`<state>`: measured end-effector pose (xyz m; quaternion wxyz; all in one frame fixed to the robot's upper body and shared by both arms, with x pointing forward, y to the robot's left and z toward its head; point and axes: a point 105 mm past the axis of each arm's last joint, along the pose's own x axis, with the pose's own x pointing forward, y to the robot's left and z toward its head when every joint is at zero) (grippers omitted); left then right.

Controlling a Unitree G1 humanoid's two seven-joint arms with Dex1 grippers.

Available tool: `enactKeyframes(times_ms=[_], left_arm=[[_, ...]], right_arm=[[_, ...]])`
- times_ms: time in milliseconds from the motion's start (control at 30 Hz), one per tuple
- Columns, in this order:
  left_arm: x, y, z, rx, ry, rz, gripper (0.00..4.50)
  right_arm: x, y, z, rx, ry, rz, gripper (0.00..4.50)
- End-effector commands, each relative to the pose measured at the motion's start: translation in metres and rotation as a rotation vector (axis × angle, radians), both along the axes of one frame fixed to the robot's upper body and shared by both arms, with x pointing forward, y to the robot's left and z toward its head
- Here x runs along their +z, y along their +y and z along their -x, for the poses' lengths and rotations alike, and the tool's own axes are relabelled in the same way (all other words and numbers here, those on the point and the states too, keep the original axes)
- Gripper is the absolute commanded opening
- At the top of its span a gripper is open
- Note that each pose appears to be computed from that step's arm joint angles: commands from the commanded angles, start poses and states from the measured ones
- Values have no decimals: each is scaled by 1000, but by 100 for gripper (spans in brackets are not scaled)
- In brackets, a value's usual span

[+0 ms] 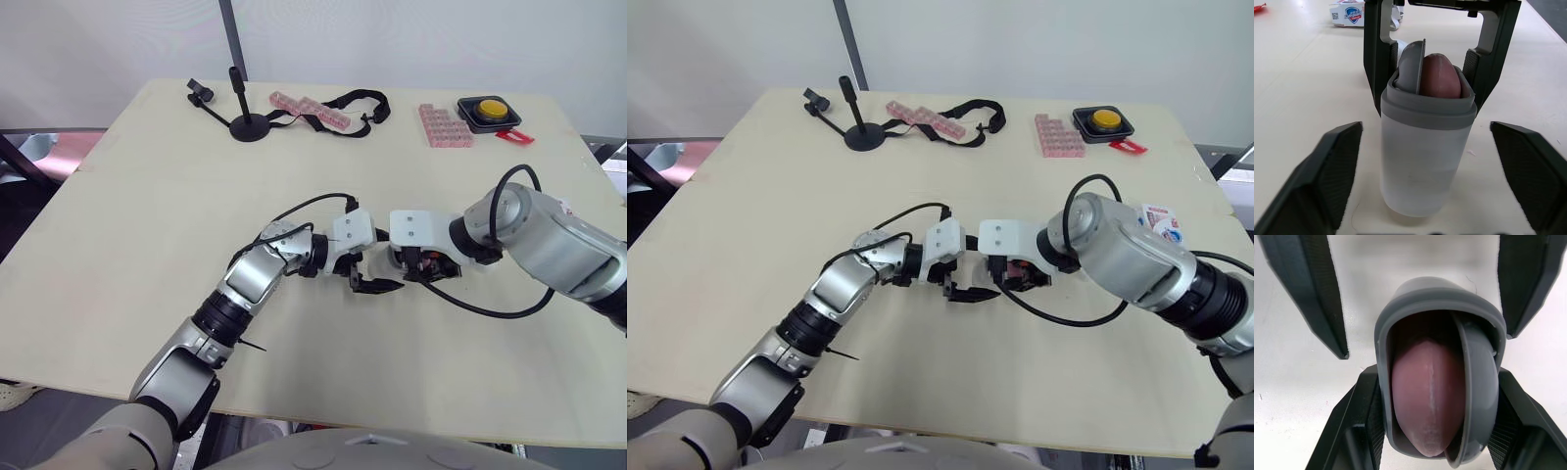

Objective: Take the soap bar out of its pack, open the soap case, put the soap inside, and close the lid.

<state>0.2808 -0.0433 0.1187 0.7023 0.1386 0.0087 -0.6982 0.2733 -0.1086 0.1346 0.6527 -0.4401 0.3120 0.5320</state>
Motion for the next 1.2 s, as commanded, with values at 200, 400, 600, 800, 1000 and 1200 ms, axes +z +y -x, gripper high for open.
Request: enactKeyframes(times_ms=[200, 400, 600, 800, 1000, 1200], left_arm=[[13, -2, -2, -10, -48, 29, 301], [14, -3, -2, -15, -49, 35, 301], [15, -5, -2, -21, -54, 37, 301], [14, -6, -2, -25, -58, 36, 301], [14, -8, -1, -32, -56, 37, 301], [11, -8, -1, -39, -50, 29, 195]], right_arm=[[10, 1, -3, 5, -45, -16, 207], [13, 2, -4, 6, -47, -18, 207], [14, 3, -3, 10, -48, -20, 207], [15, 4, -3, 12, -50, -20, 207], [14, 3, -2, 9, -47, -17, 207], [14, 2, -2, 4, -48, -13, 207]])
